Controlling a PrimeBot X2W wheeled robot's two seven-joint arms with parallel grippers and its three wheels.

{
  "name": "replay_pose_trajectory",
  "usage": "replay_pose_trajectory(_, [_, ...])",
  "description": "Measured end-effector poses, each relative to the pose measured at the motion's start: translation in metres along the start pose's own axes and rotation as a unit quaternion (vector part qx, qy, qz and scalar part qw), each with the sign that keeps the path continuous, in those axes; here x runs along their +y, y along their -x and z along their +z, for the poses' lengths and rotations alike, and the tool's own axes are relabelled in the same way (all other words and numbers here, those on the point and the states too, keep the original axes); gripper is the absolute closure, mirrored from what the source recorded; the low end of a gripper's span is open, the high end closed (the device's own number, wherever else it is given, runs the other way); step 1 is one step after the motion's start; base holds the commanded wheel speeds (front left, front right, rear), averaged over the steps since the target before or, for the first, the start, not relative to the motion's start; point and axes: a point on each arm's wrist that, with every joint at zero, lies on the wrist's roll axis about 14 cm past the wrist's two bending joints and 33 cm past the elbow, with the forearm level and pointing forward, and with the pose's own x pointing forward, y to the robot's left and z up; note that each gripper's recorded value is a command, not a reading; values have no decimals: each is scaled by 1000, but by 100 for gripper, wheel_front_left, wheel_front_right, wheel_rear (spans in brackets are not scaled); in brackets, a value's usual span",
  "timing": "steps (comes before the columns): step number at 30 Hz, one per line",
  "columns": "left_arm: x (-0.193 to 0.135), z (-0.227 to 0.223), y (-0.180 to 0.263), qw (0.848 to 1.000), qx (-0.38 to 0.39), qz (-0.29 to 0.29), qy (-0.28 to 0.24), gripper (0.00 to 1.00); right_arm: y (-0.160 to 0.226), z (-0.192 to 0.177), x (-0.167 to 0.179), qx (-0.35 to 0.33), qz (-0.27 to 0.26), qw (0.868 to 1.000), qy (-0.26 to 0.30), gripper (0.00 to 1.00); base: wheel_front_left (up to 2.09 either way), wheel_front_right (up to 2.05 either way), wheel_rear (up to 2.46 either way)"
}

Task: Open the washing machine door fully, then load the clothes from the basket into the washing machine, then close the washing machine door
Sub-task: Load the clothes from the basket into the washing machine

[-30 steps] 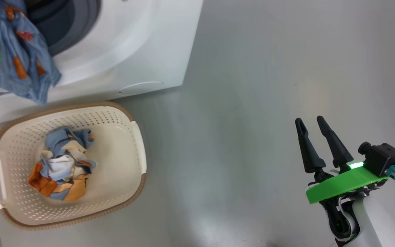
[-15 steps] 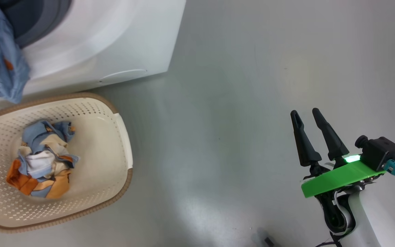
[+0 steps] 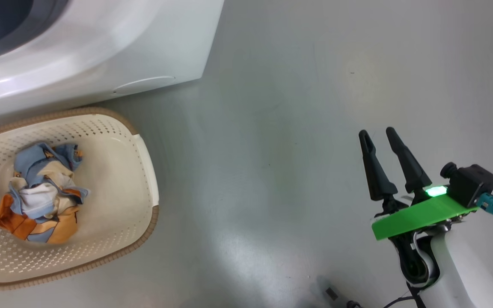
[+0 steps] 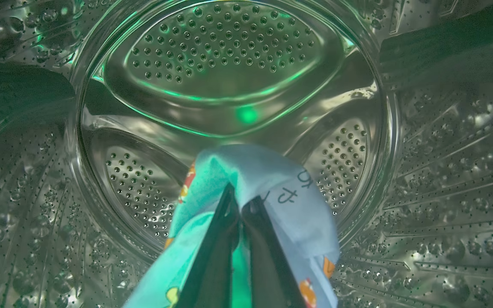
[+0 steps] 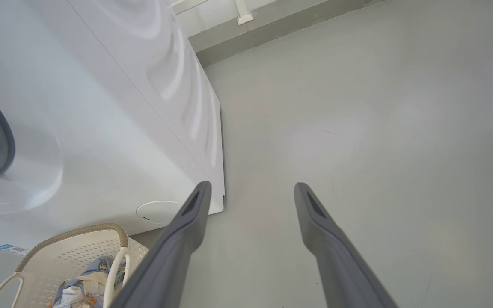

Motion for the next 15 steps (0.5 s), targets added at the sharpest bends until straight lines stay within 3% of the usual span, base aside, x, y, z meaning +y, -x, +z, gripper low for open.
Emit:
replay_pose_trajectory(6, [3, -37, 16, 999, 54, 8, -4, 100, -5, 6, 4, -8, 6, 1000, 2, 0, 0, 0, 0])
replay_pose_trajectory(7, [4, -44, 19, 998, 65, 9, -4, 85, -5, 6, 4, -8, 7, 1000, 2, 0, 0, 0, 0])
replay_pose_trajectory(8, [5, -51, 22, 997, 77, 12, -3, 62, -5, 6, 4, -8, 7, 1000, 2, 0, 0, 0, 0])
replay_pose_trajectory(10, [6, -61, 26, 995, 95, 13, -5, 0, -5, 6, 5, -8, 8, 1000, 2, 0, 0, 0, 0])
replay_pose_trajectory(15, [10, -75, 34, 992, 122, 20, -4, 0, -5, 6, 6, -8, 10, 1000, 2, 0, 0, 0, 0])
